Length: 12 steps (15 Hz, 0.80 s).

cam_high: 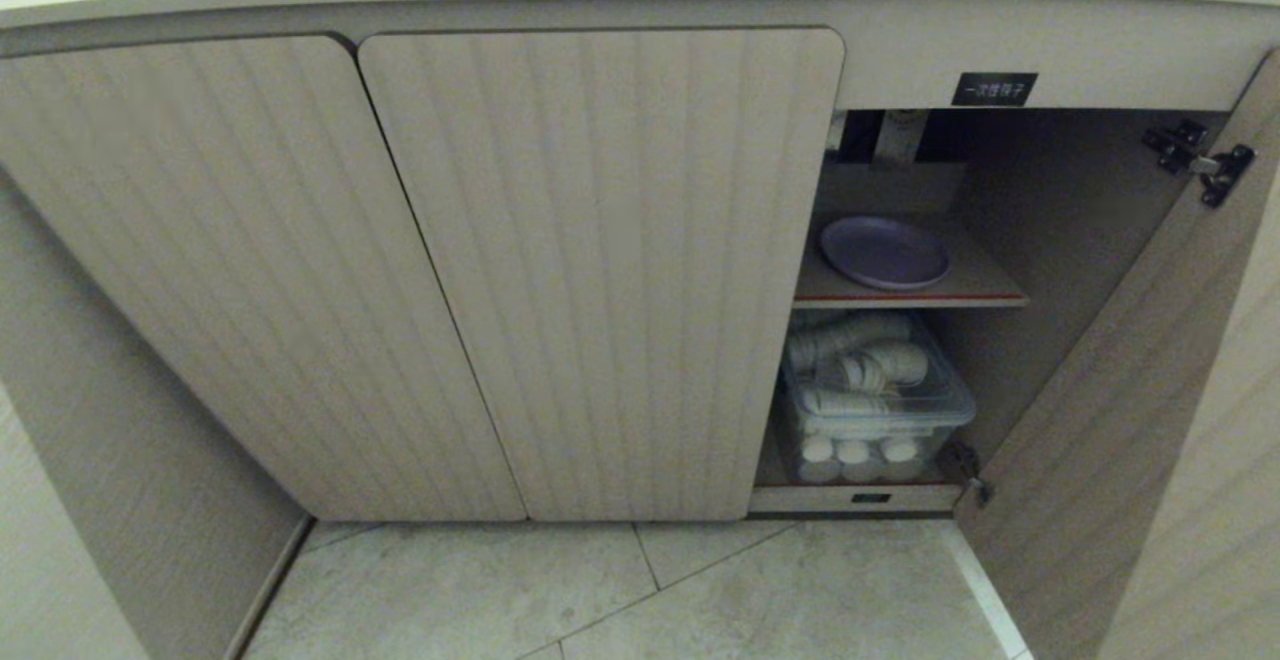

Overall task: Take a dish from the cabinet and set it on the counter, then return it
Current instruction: Close the cabinet door

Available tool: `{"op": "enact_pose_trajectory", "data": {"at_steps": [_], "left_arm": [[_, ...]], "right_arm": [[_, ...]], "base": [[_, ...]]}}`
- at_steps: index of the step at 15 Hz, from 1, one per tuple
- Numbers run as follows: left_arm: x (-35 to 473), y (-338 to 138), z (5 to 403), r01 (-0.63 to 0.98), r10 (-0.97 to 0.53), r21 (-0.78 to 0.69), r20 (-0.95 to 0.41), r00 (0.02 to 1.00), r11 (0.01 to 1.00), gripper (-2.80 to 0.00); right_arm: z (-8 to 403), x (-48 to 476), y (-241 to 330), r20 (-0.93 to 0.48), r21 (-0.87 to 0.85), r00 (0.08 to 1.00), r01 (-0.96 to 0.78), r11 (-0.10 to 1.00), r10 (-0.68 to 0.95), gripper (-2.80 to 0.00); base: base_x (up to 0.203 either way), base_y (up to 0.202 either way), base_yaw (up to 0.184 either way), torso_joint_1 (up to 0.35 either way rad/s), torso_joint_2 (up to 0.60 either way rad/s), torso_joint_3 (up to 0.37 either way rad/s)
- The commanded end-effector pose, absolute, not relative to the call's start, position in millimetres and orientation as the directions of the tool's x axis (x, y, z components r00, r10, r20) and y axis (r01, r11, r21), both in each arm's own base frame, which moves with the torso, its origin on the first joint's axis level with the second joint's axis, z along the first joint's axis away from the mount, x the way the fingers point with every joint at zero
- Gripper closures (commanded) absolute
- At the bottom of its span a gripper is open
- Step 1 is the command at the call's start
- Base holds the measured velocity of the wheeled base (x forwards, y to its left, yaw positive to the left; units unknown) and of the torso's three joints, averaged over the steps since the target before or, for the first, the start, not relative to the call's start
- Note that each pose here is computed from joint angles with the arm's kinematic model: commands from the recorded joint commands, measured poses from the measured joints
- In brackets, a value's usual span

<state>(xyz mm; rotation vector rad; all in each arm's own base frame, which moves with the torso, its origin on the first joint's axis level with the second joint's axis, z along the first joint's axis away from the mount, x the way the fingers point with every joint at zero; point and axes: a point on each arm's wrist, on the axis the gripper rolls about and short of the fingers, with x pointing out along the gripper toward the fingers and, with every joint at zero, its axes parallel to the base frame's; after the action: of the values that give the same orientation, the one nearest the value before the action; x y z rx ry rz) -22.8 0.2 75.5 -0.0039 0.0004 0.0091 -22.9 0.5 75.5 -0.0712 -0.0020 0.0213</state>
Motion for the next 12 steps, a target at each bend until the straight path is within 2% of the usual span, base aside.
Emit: {"op": "enact_pose_trajectory", "data": {"at_steps": [1, 7, 12], "left_arm": [[-22.8, 0.2, 75.5, -0.009, 0.009, -0.005, 0.0, 1.0, 1.0, 0.0], [-22.8, 0.2, 75.5, -0.009, 0.009, -0.005, 0.0, 1.0, 1.0, 0.0], [-22.8, 0.2, 75.5, -0.009, 0.009, -0.005, 0.0, 1.0, 1.0, 0.0]], "right_arm": [[75.5, -22.8, 0.5, 0.0, -0.072, 1.0, -0.022, 0.997, 0.022, 0.0], [75.5, -22.8, 0.5, 0.0, -0.072, 1.0, -0.021, 0.997, 0.021, 0.0], [75.5, -22.8, 0.5, 0.0, -0.072, 1.0, -0.021, 0.997, 0.022, 0.0]], "base": [[0.0, 0.0, 0.0, 0.0, 0.0, 0.0], [0.0, -0.015, -0.001, -0.001, 0.0, 0.0], [0.0, -0.184, 0.001, 0.002, 0.01, 0.003]]}}
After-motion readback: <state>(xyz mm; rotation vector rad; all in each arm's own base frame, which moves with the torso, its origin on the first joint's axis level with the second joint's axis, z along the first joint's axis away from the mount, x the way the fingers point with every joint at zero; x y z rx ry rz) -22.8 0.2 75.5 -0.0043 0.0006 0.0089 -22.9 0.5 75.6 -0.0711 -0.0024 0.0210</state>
